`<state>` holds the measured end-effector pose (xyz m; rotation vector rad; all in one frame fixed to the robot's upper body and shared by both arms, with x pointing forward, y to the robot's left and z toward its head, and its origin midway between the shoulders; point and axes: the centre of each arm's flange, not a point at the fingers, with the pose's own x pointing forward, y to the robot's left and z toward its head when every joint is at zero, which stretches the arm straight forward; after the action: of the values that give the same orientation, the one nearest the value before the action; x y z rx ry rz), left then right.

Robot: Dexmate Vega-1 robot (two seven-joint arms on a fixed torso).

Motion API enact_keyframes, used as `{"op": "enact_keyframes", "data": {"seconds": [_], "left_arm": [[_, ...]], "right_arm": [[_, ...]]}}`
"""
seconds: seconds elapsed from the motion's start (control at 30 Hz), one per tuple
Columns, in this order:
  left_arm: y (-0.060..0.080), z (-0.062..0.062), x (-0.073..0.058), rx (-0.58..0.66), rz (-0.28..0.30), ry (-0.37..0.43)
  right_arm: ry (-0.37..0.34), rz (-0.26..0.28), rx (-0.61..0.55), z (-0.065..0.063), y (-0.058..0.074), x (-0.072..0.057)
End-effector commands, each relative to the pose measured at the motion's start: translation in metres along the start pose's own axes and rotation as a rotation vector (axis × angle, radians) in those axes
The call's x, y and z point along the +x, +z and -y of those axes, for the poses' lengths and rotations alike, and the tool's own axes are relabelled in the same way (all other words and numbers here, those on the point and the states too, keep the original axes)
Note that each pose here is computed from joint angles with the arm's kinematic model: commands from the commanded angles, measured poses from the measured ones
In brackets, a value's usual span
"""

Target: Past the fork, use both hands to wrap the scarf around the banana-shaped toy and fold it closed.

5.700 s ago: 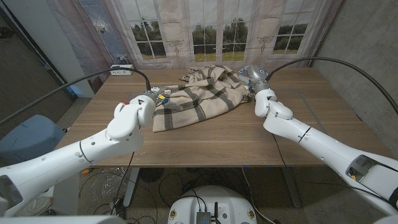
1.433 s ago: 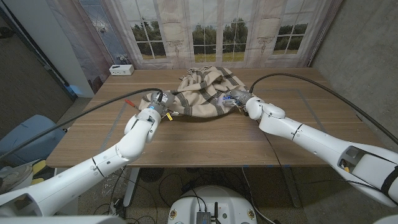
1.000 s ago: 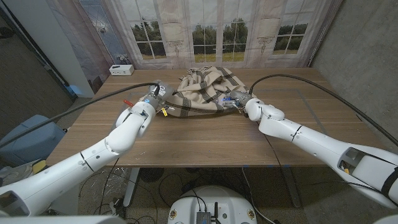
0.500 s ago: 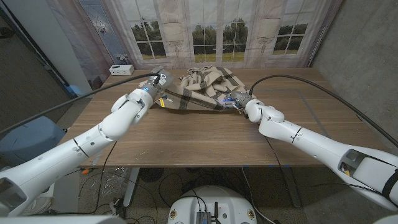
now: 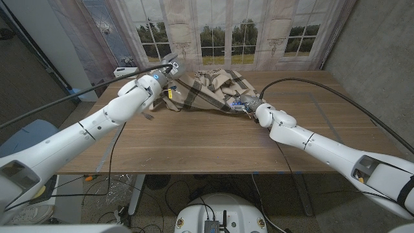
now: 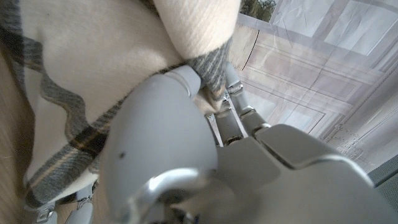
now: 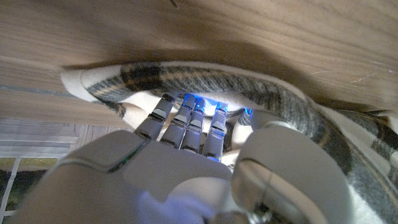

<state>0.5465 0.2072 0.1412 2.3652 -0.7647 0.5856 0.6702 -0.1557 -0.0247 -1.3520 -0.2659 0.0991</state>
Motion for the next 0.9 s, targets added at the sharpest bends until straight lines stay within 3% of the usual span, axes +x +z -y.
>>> {"op": "enact_keyframes", "data": {"seconds": [0.03, 0.6, 0.9], "left_arm": [[0.0, -0.021, 0.042, 0.127, 0.108, 0.1], [-0.007, -0.035, 0.105, 0.24, 0.194, 0.213], [-0.001, -0.047, 0.133, 0.299, 0.291, 0.286]], "right_arm": [[0.013, -0.014, -0.005, 0.0, -0.012, 0.007], [0.052, -0.007, -0.034, -0.003, -0.021, 0.018], [0.068, -0.012, -0.04, -0.003, -0.025, 0.022]]}}
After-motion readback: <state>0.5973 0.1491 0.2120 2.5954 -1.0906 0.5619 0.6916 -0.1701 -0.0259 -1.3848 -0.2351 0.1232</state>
